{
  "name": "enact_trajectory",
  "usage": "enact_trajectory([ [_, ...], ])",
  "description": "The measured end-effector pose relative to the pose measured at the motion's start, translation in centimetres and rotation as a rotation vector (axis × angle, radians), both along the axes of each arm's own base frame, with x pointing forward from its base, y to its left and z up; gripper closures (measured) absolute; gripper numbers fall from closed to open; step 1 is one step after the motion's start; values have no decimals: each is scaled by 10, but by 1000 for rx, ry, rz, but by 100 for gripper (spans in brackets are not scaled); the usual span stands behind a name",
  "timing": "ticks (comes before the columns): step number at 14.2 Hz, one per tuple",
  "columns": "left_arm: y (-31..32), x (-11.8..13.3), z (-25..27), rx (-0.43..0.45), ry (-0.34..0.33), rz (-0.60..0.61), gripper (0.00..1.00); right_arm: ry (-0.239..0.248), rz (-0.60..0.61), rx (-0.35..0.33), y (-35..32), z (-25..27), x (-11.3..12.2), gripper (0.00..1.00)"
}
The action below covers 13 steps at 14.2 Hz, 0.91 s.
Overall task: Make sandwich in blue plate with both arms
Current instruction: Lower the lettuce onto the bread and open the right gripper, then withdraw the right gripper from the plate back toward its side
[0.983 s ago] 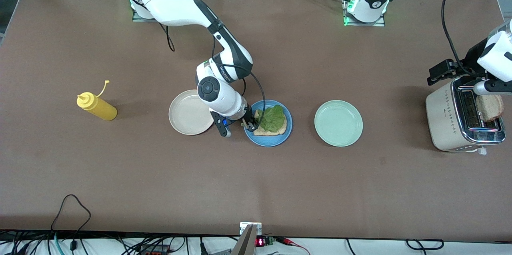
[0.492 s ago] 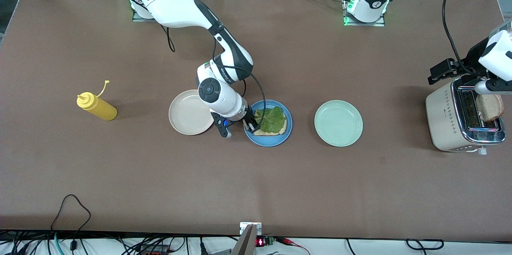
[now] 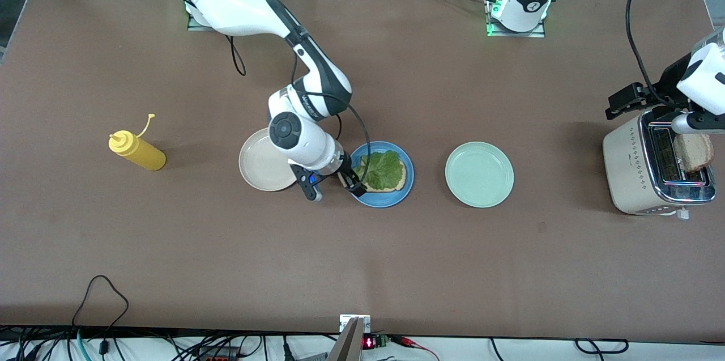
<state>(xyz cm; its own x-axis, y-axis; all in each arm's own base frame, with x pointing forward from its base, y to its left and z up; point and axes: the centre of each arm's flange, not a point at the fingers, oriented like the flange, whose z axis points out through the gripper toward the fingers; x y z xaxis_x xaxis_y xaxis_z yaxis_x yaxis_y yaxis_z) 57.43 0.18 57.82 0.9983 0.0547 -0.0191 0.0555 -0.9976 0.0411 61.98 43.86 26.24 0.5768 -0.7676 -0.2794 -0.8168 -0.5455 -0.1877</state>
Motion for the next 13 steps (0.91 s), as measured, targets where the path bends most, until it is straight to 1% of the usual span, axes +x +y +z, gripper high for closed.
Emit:
enact_trajectory([
  [2,0,0,0,0,1,0,0,15,77,-2,-25,39,10,0],
  [4,0,0,0,0,1,0,0,38,179,-1,-63,81,18,0],
  [7,0,0,-1,0,1,-1,0,88,353,-13,-135,137,23,0],
  [8,-1,0,-1,0,1,-1,0,102,418,-29,-160,156,22,0],
  [10,-1,0,0,0,1,-2,0,122,549,-65,-202,190,12,0],
  [13,0,-1,1,0,-2,-1,0,135,707,-94,-254,229,-12,0],
])
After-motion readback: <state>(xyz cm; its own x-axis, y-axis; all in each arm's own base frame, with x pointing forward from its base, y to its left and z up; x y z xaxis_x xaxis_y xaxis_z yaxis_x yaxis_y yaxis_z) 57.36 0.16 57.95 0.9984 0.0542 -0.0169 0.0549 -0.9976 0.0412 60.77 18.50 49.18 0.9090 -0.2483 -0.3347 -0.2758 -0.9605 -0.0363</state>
